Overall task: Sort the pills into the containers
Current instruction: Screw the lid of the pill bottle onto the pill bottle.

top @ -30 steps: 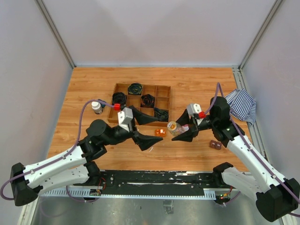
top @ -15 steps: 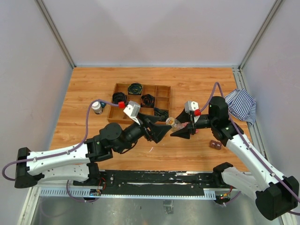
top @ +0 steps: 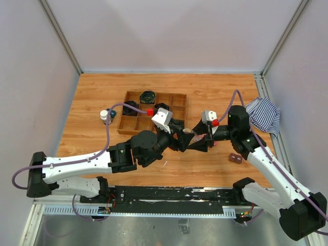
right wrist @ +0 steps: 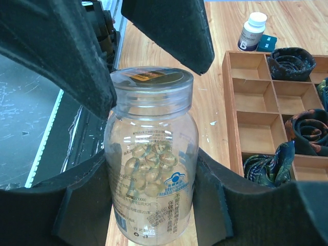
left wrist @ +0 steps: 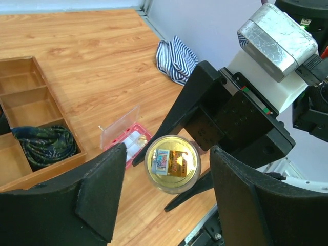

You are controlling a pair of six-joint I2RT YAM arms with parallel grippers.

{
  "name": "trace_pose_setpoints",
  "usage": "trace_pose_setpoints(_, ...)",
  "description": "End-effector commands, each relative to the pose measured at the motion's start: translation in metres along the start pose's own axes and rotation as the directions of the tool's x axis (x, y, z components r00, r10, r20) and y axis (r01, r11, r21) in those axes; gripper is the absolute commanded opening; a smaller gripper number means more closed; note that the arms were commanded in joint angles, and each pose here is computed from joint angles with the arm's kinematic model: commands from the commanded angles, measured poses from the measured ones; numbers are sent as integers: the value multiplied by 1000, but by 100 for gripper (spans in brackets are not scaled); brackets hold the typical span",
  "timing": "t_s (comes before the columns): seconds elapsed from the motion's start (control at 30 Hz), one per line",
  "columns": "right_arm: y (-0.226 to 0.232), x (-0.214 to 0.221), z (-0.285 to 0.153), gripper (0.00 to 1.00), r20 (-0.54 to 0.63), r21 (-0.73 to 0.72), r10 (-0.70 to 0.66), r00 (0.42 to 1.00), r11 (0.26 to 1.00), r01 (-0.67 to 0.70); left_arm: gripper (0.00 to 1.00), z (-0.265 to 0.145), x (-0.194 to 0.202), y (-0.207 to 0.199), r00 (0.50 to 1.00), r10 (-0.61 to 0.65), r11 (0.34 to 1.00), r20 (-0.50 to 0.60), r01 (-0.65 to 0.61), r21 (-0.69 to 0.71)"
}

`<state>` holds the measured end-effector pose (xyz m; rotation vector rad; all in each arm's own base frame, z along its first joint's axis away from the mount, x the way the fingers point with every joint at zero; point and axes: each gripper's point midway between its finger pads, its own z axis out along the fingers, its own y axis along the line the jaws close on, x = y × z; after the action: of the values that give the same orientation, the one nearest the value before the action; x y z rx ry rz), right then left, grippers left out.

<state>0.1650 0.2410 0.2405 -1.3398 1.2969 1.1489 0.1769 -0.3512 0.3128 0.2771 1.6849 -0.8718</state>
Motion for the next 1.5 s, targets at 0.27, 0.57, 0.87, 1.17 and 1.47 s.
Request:
trace_pose_setpoints(0.27, -2, -12, -1, 1, 15, 4, -51, 999, 999, 51, 46, 3, 1, -11, 999, 31, 999, -30, -30, 15)
trace_pose_setpoints(0.57, 9, -18, -1, 0, 50, -51, -67, 997, 996, 69, 20, -15, 15, -24, 996, 83, 955, -44, -67, 289)
trace_pose_setpoints(0.87, 16, -20, 0, 1, 68, -87, -63, 996, 994, 69, 18, -23, 45, -34, 905, 422, 704, 52, -363, 611)
trace_pose_setpoints(1.17, 17, -20, 0, 1, 70, -92, -64, 995, 993, 70, 25, -29, 39, -21, 824, 533, 505, 192, -492, 709)
trace_pose_setpoints(1.47, 17, -20, -1, 1, 70, -90, -68, 995, 993, 74, 71, -13, 17, -18, 853, 491, 594, 178, -477, 648)
